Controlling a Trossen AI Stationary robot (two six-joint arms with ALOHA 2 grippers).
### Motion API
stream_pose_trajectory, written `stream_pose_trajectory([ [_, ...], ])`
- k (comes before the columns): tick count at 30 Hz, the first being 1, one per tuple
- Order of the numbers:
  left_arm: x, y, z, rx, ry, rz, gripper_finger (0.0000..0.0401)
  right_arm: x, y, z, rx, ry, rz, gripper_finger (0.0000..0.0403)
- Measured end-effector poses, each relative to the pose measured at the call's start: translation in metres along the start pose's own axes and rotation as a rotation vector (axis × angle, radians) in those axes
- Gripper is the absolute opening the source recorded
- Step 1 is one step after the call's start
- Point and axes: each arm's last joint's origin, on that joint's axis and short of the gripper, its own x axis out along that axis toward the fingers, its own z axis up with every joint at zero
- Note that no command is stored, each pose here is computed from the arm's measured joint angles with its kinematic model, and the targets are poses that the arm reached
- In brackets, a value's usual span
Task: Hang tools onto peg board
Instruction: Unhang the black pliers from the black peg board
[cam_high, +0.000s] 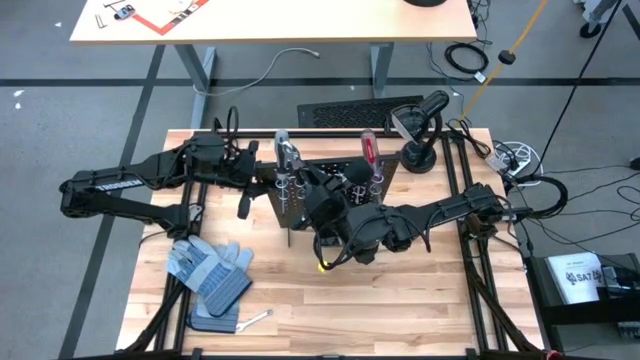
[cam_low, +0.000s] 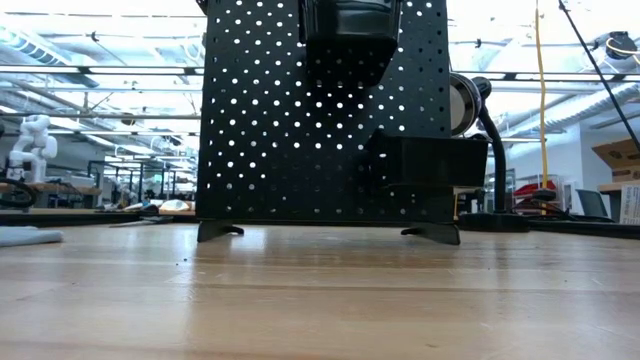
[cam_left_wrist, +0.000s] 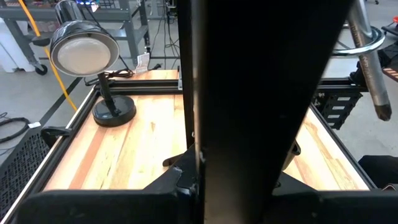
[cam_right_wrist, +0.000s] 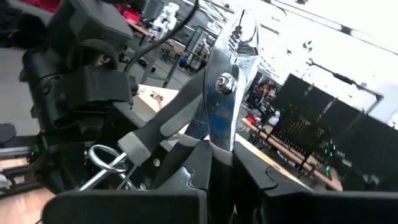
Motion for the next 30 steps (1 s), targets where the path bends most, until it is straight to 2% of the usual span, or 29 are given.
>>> stream_pose_trajectory([
  [2,0.0,0.0,0.0,0.0,0.0,0.0,0.0063,0.0,-0.0008,0.0009,-0.022,0.0,-0.007,0.0024],
  [4,0.0,0.0,-0.0001,0.0,0.0,0.0,0.0063,0.0,0.0011,0.0002,-0.126,-0.029,0.045,0.0024],
  [9,-0.0001,0.0,0.0,0.0,0.0,0.0,0.0063,0.0,0.0015,0.0001,-0.202,-0.037,0.055,0.0024],
  [13,-0.0001,0.0,0.0,0.001,-0.001,0.0,0.0063,0.0003,-0.0004,0.0018,-0.171,-0.032,0.034,0.0024],
  [15,-0.0001,0.0,0.0001,0.001,-0.001,0.0,0.0063,0.0013,-0.0021,0.0027,-0.102,-0.01,-0.01,0.0024],
  [22,-0.0001,0.0,0.0001,0.001,-0.001,0.0,0.0063,0.0026,-0.0042,0.005,0.004,-0.025,-0.009,0.0024],
  [30,-0.0002,-0.0001,0.0,0.003,-0.001,-0.001,0.0063,0.0006,-0.0014,0.0035,-0.12,-0.031,0.014,0.0024],
])
